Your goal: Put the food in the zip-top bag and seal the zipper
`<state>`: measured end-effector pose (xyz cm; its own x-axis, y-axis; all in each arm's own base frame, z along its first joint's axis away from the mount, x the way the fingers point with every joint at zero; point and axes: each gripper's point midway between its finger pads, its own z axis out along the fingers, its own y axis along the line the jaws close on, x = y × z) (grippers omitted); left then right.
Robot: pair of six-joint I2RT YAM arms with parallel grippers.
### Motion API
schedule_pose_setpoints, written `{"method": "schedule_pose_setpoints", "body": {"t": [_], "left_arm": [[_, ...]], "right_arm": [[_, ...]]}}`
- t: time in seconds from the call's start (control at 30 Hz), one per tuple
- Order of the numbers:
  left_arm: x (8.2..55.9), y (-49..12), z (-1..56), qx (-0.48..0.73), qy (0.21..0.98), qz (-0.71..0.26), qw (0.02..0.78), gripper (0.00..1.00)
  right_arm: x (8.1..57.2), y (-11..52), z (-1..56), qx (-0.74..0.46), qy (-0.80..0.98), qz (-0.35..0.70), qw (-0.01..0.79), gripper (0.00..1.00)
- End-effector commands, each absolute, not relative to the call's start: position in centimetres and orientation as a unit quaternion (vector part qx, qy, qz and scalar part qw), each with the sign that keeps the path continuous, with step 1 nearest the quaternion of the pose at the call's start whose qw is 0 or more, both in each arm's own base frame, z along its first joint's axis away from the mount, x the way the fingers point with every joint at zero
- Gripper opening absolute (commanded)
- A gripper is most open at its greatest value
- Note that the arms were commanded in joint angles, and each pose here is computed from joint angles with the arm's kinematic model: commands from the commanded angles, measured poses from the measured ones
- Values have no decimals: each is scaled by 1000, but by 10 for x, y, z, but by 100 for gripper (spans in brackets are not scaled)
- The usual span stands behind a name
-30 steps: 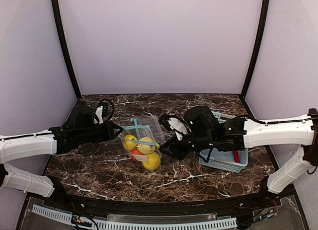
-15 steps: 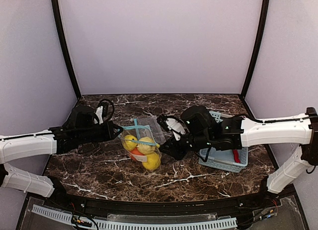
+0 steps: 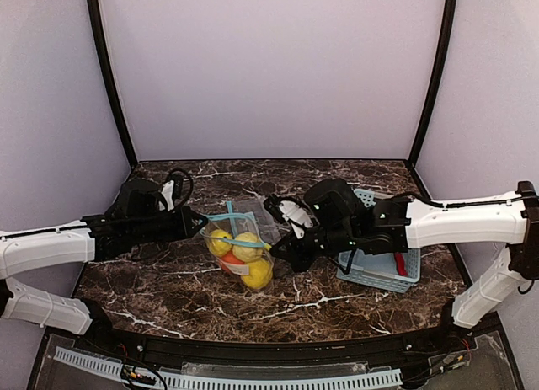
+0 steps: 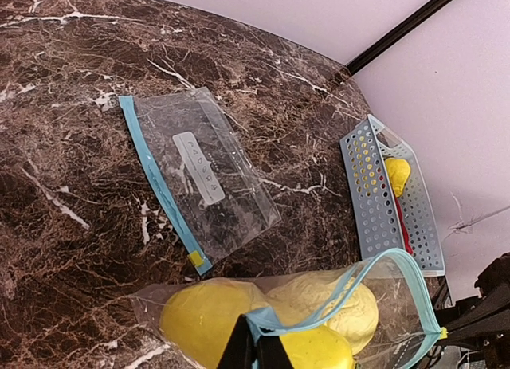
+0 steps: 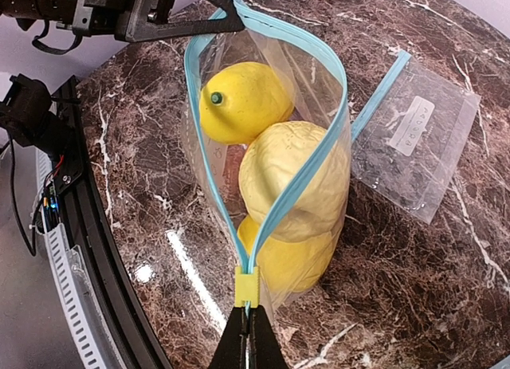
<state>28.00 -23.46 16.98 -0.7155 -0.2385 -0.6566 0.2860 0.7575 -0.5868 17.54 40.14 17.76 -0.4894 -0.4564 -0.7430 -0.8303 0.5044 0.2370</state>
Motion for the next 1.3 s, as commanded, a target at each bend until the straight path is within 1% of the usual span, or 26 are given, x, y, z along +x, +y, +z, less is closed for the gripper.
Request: {"method": "schedule_pose_setpoints", "body": {"t": [0.0,0.03,0.1,0.13,0.17,0.23,0.37,0.43,0.53,0.57,0.67,0.77,0.9,1.03,1.07,1.27], "left_arm": [[267,-223,177,18,860,-343,378,12],[262,-219,173,19,866,-335,371,19],[254,-211,177,28,867,-325,376,48],[252,-207,187,37,862,-322,391,54],[248,-203,186,43,866,-313,388,63],[244,-199,199,76,861,-300,405,70],[234,-214,235,162,831,-317,427,76],[226,-232,248,219,811,-339,424,77],[207,-269,263,316,772,-379,400,77],[197,-282,272,357,749,-386,402,77],[175,-319,269,441,707,-408,372,76],[153,-354,267,511,661,-421,352,71],[142,-384,261,554,628,-431,335,64],[139,-400,261,568,606,-449,330,57],[140,-403,262,569,601,-452,332,54],[142,-411,246,576,606,-452,310,45]], "right_arm": [[163,406,194,-427,777,328,326,0],[159,405,197,-435,768,336,328,0],[151,403,204,-449,752,351,332,0],[149,402,205,-454,747,354,332,0],[146,401,205,-459,743,357,331,0],[142,399,203,-469,737,361,327,0],[137,396,200,-484,728,361,325,0],[135,394,202,-489,722,363,329,0],[133,390,206,-493,712,370,336,0],[132,389,208,-495,707,375,338,0],[131,384,213,-500,696,388,341,0],[131,379,214,-501,690,395,342,0],[132,373,215,-499,686,405,342,0],[133,370,216,-497,685,412,339,0],[134,369,215,-496,686,412,337,0],[135,367,212,-493,689,415,333,0]]}}
